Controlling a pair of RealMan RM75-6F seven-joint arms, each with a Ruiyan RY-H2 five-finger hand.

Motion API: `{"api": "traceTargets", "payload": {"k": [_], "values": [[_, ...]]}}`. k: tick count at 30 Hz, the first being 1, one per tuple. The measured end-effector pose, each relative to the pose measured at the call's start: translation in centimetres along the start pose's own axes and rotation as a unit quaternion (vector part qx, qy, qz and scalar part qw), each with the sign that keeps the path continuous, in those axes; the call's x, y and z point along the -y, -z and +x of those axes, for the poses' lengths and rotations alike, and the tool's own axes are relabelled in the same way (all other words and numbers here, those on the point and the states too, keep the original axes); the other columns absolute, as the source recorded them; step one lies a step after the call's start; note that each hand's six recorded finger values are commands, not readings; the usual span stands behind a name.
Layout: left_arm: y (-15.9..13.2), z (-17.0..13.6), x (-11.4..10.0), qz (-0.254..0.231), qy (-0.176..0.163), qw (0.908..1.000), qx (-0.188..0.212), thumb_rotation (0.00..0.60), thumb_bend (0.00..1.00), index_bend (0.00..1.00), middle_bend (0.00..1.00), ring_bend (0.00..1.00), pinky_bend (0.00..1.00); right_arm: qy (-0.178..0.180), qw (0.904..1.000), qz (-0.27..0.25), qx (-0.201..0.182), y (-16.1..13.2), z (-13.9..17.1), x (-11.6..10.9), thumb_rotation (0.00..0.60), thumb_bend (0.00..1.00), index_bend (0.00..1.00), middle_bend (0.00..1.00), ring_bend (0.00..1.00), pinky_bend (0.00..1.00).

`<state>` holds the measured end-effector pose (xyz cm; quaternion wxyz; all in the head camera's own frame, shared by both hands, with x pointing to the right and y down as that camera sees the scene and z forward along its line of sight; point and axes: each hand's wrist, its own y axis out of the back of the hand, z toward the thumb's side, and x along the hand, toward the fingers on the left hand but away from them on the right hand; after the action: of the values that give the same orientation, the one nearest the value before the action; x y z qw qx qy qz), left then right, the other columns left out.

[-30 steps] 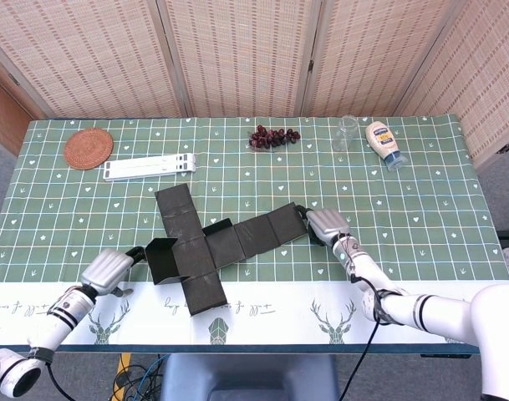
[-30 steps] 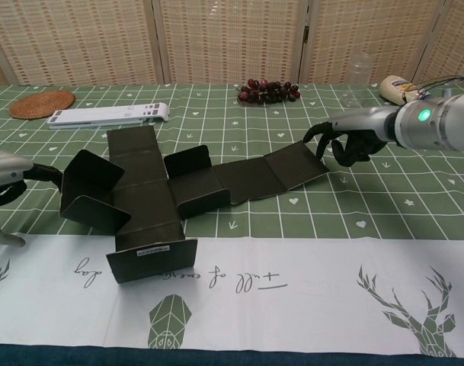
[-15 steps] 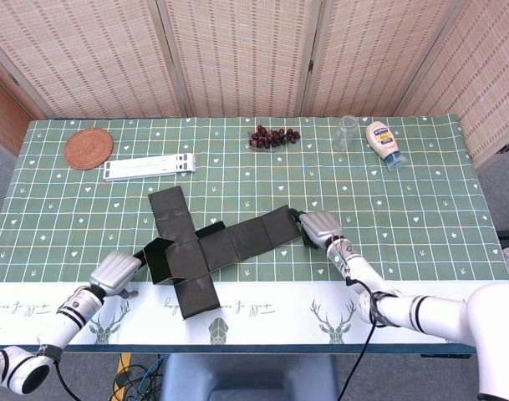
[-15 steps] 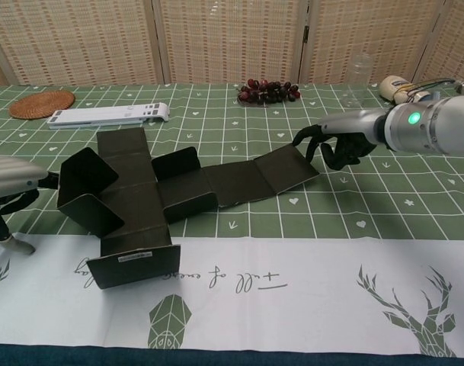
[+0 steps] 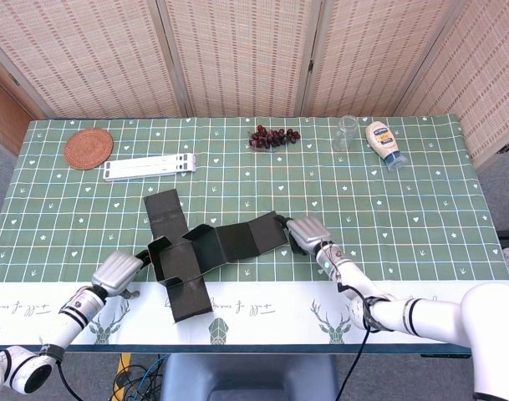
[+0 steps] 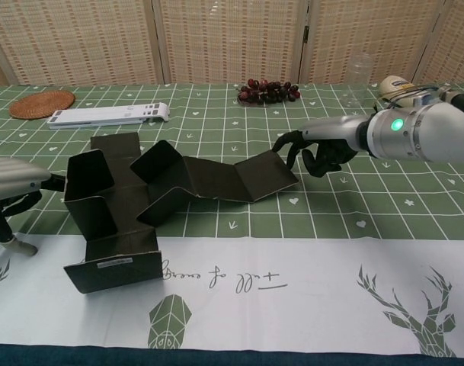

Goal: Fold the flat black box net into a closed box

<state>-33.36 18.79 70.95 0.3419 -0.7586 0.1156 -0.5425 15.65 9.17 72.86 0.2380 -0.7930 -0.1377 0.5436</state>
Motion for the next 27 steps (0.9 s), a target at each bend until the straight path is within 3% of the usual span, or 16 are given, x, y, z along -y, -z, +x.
{"api": "traceTargets", "payload": {"k": [27], "values": [[-0.7,0.0,-0.5,-0.010,-0.008,0.9998,0.014,0.600,0.14,0.28,0.23,0.76,0.86,-0.008,0.9985,-0.015,-0.052,-4.2,0.4,0.7,0.600,0.97,0.09,0.22,0.83,1.00]]}}
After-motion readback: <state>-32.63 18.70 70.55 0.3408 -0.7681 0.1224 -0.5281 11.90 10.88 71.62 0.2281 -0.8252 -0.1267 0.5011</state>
